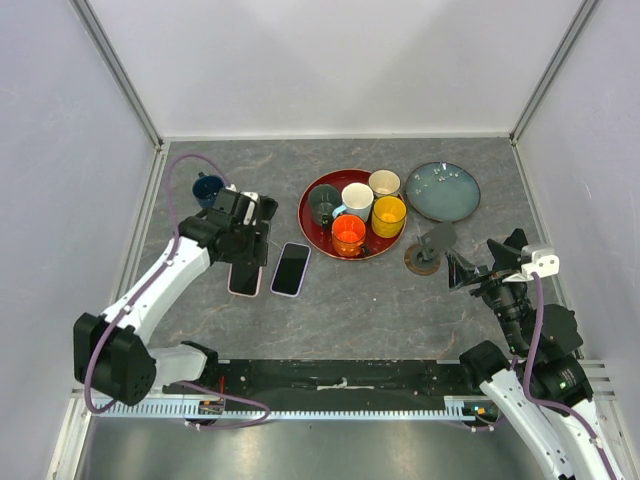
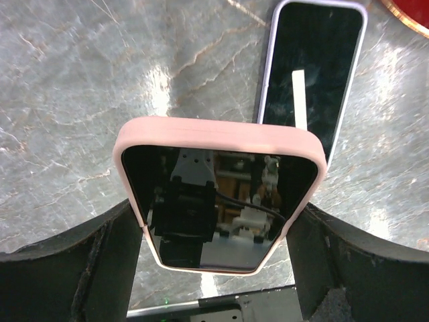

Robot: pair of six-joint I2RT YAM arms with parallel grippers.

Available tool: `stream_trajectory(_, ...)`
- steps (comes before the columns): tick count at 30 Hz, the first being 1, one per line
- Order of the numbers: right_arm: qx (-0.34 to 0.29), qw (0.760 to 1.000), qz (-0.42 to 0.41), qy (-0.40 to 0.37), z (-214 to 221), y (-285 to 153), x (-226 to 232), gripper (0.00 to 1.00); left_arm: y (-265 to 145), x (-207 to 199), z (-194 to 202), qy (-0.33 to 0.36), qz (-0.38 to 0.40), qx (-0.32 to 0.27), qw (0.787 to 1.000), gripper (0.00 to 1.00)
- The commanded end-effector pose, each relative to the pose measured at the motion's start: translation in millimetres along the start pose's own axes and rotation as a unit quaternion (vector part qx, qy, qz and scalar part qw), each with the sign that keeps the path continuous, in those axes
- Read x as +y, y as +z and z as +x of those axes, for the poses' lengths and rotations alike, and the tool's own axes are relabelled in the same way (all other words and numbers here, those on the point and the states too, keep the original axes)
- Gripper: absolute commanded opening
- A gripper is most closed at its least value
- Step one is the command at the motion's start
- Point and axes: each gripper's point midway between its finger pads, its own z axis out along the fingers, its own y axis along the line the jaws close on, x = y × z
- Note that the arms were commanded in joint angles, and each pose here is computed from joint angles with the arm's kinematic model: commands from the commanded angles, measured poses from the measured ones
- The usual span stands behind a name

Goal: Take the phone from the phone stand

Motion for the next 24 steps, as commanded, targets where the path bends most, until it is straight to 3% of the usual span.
stream_trajectory(1,-0.017,1.000,-0.008,0.003,-6.9,-0.6,2.9,0.98,13.4,-4.4,11.0,0.000,-0.012,0.041,0.999,0.61)
stream_trajectory(18,-0.018,1.000,0.000,0.003,-7.3,-1.7,-0.1,0.98,59.2,14.0,33.7,0.071,-0.096,0.154,0.981,0.63)
stream_trajectory(24,-0.017,1.000,0.003,0.001,-6.8,-1.2,-1.3,0.98,72.3,9.8,44.6,0.084,-0.081,0.185,0.976,0.64)
